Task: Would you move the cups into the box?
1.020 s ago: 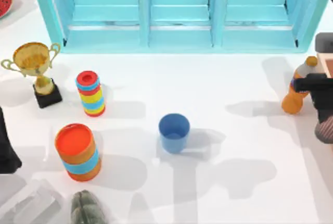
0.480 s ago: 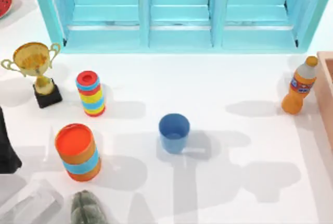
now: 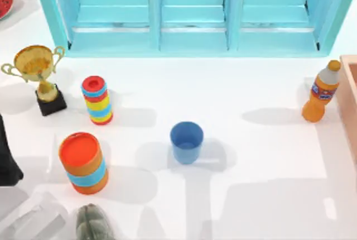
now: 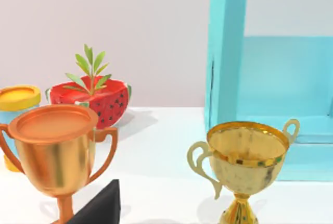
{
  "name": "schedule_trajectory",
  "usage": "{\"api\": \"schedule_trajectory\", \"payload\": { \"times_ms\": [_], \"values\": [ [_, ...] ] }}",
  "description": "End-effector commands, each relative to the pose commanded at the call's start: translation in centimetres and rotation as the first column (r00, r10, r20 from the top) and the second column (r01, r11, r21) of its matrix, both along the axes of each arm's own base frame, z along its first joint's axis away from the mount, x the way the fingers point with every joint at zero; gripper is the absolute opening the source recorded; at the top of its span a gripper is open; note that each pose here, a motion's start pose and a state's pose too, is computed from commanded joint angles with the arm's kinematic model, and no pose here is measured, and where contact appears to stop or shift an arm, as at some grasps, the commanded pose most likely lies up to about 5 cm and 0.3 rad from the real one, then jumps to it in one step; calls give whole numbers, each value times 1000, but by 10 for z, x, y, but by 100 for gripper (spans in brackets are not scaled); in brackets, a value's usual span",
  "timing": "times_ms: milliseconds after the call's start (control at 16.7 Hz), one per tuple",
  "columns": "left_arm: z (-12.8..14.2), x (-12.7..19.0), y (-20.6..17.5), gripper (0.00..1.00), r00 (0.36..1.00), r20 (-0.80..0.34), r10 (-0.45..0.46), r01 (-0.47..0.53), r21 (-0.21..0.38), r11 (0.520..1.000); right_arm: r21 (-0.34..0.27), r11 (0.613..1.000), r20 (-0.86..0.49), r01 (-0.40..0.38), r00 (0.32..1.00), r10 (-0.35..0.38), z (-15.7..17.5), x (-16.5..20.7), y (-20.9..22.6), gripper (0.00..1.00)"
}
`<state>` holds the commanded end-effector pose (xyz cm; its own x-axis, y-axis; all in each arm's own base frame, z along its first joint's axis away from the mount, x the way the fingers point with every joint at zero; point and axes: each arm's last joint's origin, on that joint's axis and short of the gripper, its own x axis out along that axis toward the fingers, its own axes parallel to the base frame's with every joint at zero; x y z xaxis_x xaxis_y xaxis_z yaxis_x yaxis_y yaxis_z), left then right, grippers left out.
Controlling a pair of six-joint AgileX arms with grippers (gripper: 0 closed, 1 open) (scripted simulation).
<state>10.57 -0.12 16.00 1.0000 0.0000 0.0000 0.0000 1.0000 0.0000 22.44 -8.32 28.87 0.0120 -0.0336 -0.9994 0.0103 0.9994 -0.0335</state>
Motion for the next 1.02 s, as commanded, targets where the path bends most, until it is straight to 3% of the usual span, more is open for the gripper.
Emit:
{"api": "schedule_trajectory", "payload": {
  "times_ms": [480, 1020],
  "values": [
    [0, 0, 0, 100, 1000, 0, 0, 0, 0, 1000, -7, 1000, 13, -1, 1000, 1, -1, -8, -6, 0],
    [0, 0, 0, 100, 1000, 0, 0, 0, 0, 1000, -7, 1000, 9, 0, 1000, 0, -62, -9, -8, 0]
  ]
}}
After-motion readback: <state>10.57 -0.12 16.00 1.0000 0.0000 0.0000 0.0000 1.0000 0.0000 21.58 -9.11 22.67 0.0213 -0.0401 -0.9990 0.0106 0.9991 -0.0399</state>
